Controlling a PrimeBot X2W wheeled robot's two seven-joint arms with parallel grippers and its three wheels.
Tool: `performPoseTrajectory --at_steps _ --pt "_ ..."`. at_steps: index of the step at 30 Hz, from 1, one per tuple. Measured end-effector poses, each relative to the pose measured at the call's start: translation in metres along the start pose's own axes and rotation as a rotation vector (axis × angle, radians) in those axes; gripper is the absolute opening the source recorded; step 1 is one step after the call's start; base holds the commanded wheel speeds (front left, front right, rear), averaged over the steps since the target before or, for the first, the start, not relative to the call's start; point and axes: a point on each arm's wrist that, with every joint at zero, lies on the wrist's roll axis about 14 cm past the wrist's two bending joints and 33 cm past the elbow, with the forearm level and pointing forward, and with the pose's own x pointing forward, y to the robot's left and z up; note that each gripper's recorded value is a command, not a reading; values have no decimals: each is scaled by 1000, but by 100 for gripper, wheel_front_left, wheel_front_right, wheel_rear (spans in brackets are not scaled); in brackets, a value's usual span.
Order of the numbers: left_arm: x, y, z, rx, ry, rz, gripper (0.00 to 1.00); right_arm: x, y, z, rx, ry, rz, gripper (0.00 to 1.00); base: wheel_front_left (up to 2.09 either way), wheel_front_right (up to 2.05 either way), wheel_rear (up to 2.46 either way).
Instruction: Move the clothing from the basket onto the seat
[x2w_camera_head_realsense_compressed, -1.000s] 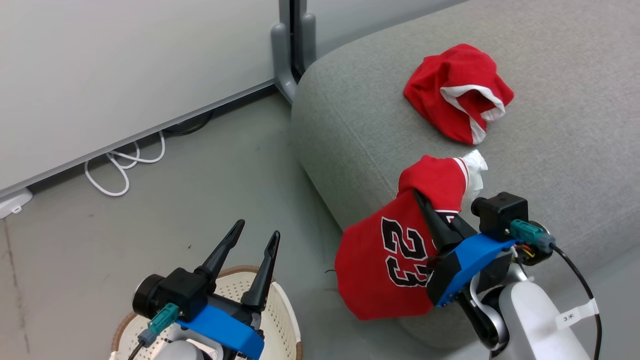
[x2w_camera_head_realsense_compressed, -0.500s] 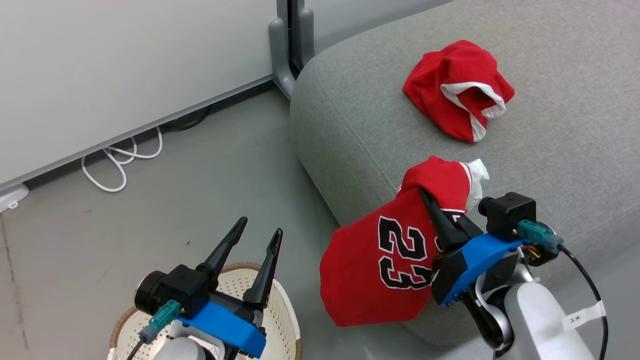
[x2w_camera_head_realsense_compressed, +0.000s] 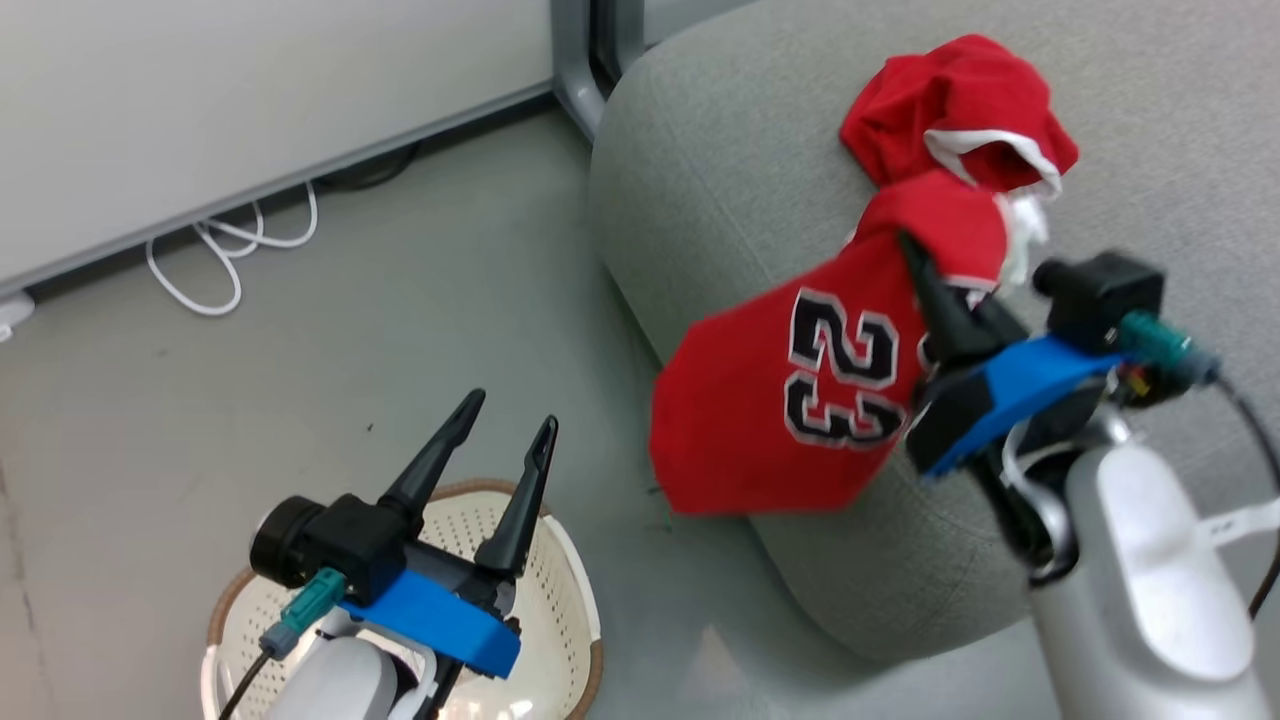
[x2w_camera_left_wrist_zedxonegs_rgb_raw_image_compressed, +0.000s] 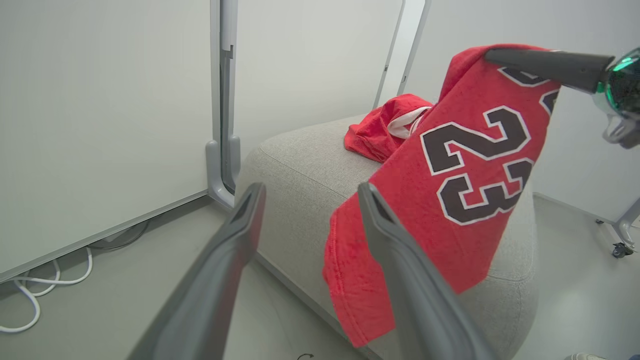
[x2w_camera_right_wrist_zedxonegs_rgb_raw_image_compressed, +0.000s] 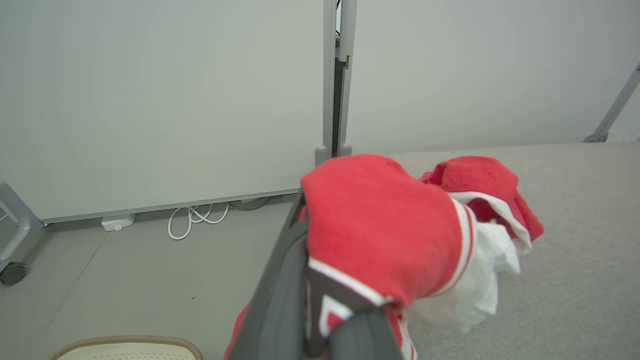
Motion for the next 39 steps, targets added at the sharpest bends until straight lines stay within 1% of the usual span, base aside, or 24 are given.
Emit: performPoseTrajectory --at_steps 3,7,8,9,15,19,22,25,26,28,32,35,39 --pt "3 8 -1 1 -7 4 100 18 -14 15 -32 -7 -21 0 0 0 0" --pt "6 24 -3 -1 -18 20 100 46 -42 47 -85 -43 -66 0 0 0 0" --pt "6 29 -4 -3 -20 29 100 52 -49 56 -86 -58 -79 0 0 0 0" --pt "7 37 -6 -5 -24 40 100 66 -61 77 -70 -95 -103 0 0 0 0" --pt "7 58 -16 -15 -35 70 100 97 -101 138 -120 -197 -201 0 0 0 0" --pt "8 76 -16 -14 -56 102 100 117 -121 156 -150 -221 -260 0 0 0 0" --pt "6 86 -18 -15 -66 122 100 130 -136 159 -172 -216 -304 0 0 0 0" --pt "5 98 -18 -11 -81 144 100 145 -148 142 -188 -177 -338 0 0 0 0" --pt "5 101 -19 -12 -85 152 100 150 -151 131 -215 -149 -348 0 0 0 0" --pt "4 110 -22 -18 -90 172 100 160 -157 102 -257 -69 -356 0 0 0 0" --pt "-3 127 -32 -19 -77 211 100 169 -172 32 -240 61 -387 0 0 0 0" --pt "-8 137 -39 -17 -69 232 100 174 -175 -13 -216 142 -394 0 0 0 0" --pt "-12 145 -49 -20 -53 249 100 176 -178 -61 -204 229 -402 0 0 0 0"
